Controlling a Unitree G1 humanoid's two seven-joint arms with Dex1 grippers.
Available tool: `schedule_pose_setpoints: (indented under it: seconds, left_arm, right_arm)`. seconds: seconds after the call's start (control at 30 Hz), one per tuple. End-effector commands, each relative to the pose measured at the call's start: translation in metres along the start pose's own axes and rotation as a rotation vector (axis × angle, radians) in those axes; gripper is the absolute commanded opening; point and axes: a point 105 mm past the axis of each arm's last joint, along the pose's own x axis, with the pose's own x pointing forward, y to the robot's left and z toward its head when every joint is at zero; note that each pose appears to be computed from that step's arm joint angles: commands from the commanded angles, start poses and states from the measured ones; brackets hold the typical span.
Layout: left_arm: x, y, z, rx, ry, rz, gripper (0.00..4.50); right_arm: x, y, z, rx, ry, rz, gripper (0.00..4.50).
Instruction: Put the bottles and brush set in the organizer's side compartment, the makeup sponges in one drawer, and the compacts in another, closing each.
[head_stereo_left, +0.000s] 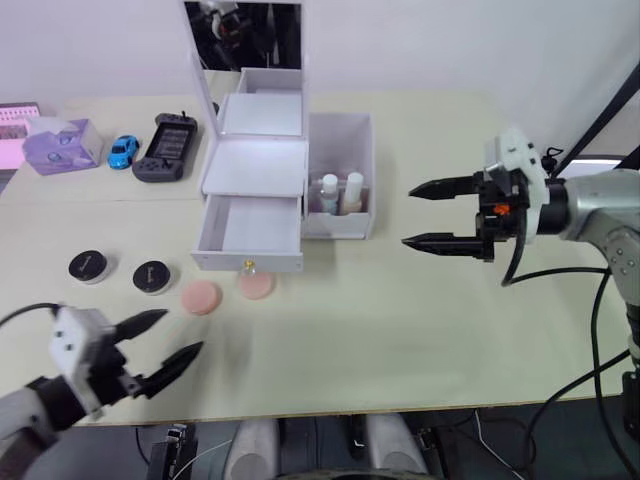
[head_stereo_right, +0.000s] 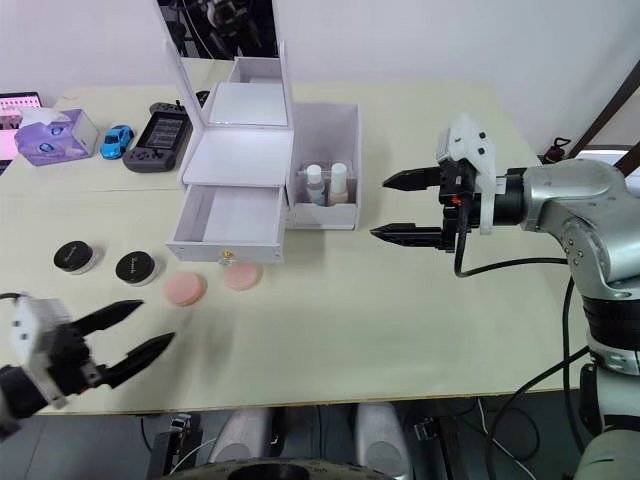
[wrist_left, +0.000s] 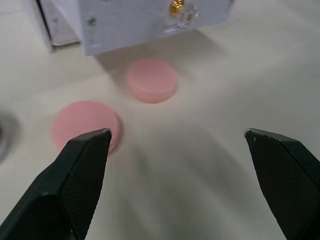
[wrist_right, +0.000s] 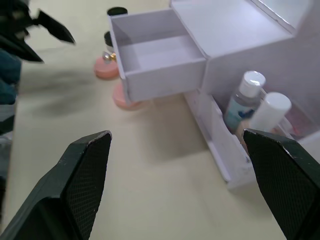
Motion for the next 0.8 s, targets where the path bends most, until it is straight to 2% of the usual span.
schedule_pose_setpoints:
  seconds: [0.03,0.2,0.33,0.53,0.8]
  left_arm:
    - [0.016,-0.015,0.001,-0.011,-0.008,0.008,4.48]
    - [0.043,-0.021,-0.011,0.012,0.006,0.101,4.48]
    - [0.062,-0.014,-0.010,-0.018,-0.038,0.189,4.48]
    - [0.087,0.007,-0.019,0.000,-0.024,0.282,4.48]
    - [0.116,0.004,-0.018,-0.006,-0.048,0.269,4.48]
  right_arm:
    - [0.008,0.012,0.019,-0.040,-0.030,0.034,4.50]
    - [0.021,0.027,0.029,-0.037,-0.029,0.067,4.50]
    - [0.029,0.032,0.033,-0.037,-0.020,0.063,4.50]
    - [0.029,0.031,0.035,-0.041,-0.001,0.027,4.50]
    - [0.028,0.030,0.040,-0.045,0.020,-0.002,4.50]
